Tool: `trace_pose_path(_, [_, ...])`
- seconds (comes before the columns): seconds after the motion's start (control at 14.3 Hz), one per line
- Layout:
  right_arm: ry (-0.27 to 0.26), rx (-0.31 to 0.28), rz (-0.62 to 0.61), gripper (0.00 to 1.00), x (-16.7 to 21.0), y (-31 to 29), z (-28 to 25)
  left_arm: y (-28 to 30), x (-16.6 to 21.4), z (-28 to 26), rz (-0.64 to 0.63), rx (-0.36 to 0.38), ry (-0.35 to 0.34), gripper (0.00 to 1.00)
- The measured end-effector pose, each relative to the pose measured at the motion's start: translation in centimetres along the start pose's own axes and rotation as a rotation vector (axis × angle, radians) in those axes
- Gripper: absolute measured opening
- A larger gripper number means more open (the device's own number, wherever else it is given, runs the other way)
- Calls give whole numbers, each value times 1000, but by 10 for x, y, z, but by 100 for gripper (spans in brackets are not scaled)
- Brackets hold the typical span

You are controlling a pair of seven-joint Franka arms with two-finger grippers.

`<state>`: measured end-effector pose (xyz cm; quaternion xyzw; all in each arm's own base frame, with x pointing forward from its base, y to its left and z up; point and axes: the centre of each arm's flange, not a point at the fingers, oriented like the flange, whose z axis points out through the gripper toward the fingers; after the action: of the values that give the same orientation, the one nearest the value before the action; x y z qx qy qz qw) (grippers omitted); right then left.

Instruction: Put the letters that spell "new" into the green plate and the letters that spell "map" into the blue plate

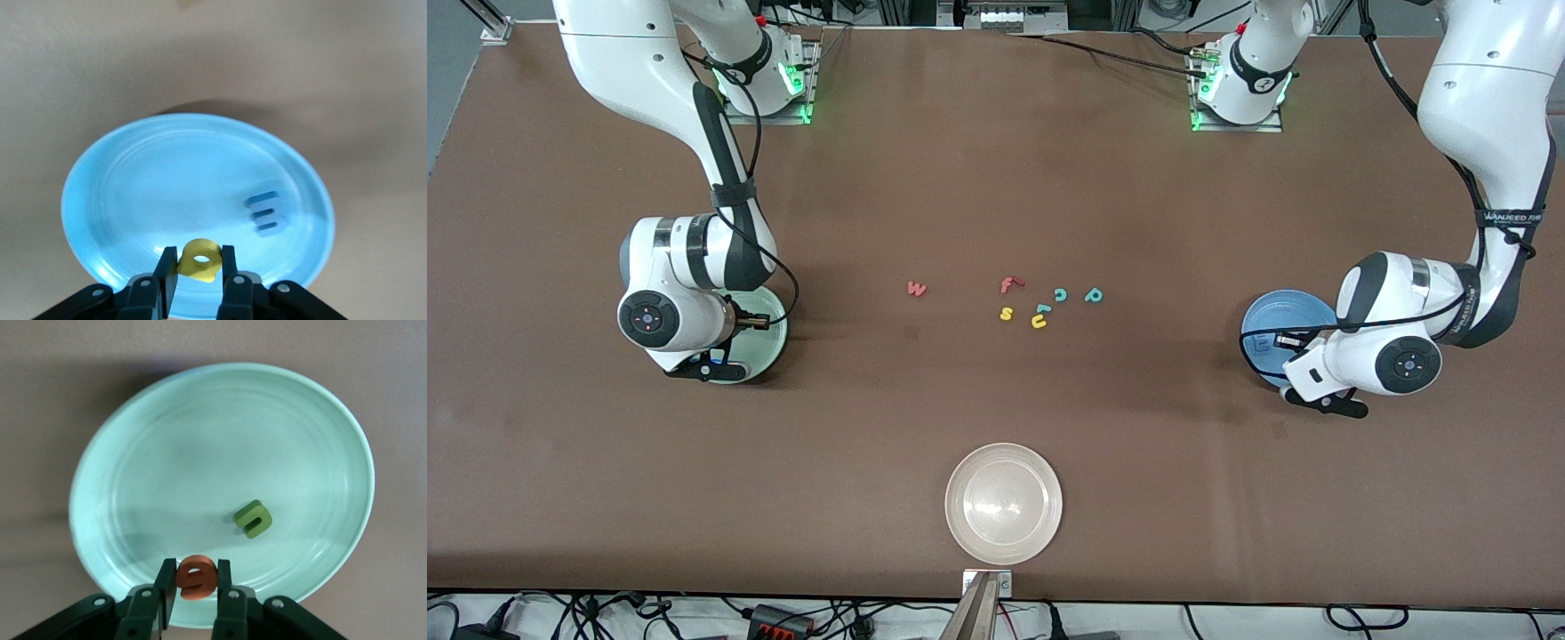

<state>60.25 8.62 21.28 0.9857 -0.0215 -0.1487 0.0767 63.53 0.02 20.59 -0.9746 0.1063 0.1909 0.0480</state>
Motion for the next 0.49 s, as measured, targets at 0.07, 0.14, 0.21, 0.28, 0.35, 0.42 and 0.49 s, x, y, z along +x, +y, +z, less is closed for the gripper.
trace_pose_path(0.07, [1,-1,-1,28,-1,0,5,4,2,9,8,-3,-8,33])
trace_pose_path(0.14, [1,-2,-2,28,-2,-1,10,8,3,14,16,-6,-14,34])
trace_pose_path(0.21, [-2,-5,-2,28,-2,-2,16,12,4,15,22,-7,-14,41])
trace_pose_path(0.28, [-4,-9,-3,28,-2,-2,21,17,5,12,27,-8,-8,48])
trace_pose_path(0.35, [-5,-11,-4,34,-1,-3,24,26,5,6,31,-10,1,59])
trace_pose_path(0.42, [-5,-13,-5,43,-1,-3,25,42,6,-2,22,-15,11,67])
trace_pose_path(0.49, [-3,-13,-5,54,-1,-4,25,65,6,-12,-5,-23,21,75])
